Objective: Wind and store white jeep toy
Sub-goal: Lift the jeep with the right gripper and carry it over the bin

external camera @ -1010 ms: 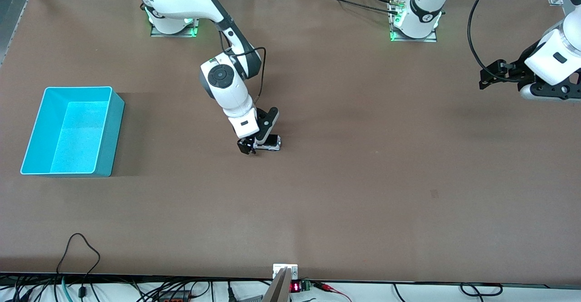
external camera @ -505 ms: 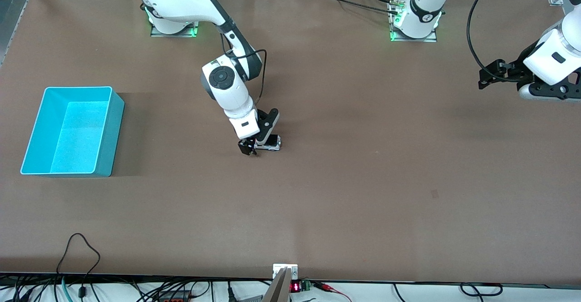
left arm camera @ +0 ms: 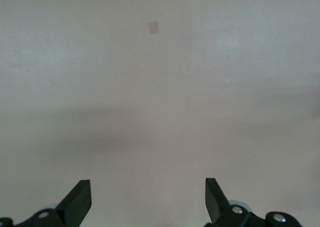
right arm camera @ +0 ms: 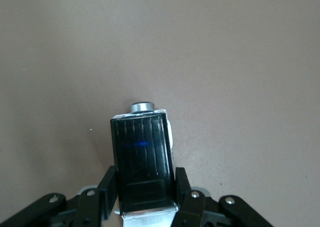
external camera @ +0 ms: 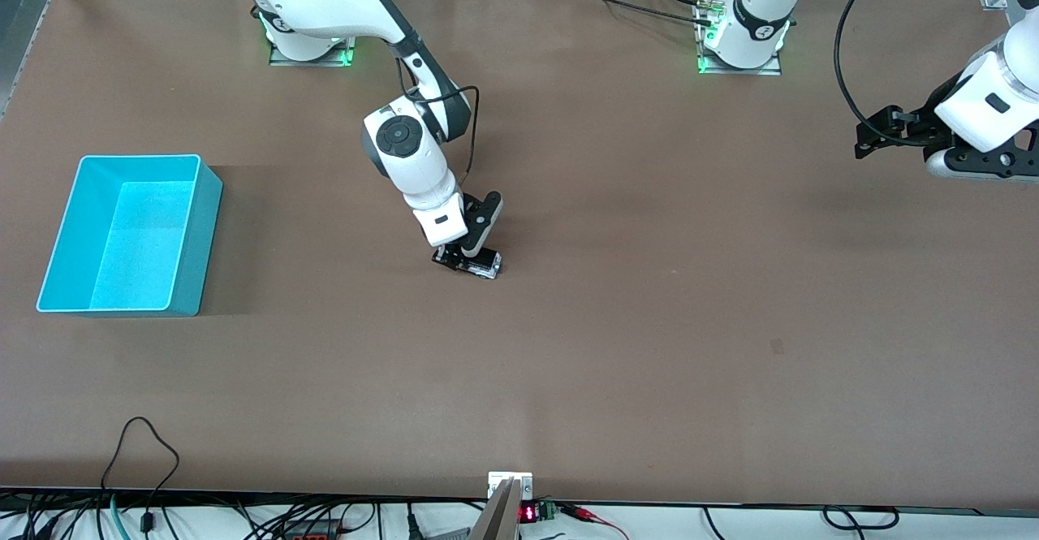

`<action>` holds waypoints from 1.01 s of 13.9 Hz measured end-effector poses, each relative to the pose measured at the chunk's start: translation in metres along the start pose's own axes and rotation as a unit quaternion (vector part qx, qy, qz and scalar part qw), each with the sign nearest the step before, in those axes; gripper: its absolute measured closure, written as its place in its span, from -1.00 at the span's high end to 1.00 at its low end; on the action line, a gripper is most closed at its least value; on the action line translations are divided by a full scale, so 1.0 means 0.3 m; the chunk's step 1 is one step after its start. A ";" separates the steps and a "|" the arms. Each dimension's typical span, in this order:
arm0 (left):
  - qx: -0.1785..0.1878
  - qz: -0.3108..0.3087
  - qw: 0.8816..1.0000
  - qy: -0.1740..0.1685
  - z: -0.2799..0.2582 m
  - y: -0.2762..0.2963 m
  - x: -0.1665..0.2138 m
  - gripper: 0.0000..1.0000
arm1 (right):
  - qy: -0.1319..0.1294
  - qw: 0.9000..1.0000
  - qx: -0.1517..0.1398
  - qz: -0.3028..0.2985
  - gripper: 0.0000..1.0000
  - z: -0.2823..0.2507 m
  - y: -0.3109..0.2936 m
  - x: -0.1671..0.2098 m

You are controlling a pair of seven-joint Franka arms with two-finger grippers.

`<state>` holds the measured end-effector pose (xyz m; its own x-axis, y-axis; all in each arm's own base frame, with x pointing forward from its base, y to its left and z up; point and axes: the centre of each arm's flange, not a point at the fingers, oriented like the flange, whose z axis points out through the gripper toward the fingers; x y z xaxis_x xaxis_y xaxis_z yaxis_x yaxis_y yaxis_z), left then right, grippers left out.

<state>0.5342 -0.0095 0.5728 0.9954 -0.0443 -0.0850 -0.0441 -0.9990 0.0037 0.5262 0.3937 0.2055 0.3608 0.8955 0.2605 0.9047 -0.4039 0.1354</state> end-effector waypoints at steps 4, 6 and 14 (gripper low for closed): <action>0.000 0.000 1.000 0.000 0.000 0.000 0.000 1.00 | 0.003 1.000 -0.004 0.010 0.00 -0.023 0.038 0.002; 0.000 0.000 1.000 0.000 0.000 0.000 0.000 1.00 | -0.002 0.999 -0.005 0.032 0.00 -0.059 0.114 -0.026; 0.000 0.000 1.000 0.000 0.000 0.000 0.000 1.00 | -0.062 0.983 0.008 0.172 -0.01 -0.310 0.521 -0.325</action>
<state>0.5342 -0.0096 0.5727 0.9953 -0.0443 -0.0857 -0.0442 -0.9990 0.0037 0.6115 0.2258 0.2902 0.6702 0.7227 0.1690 0.7274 -0.6848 0.0437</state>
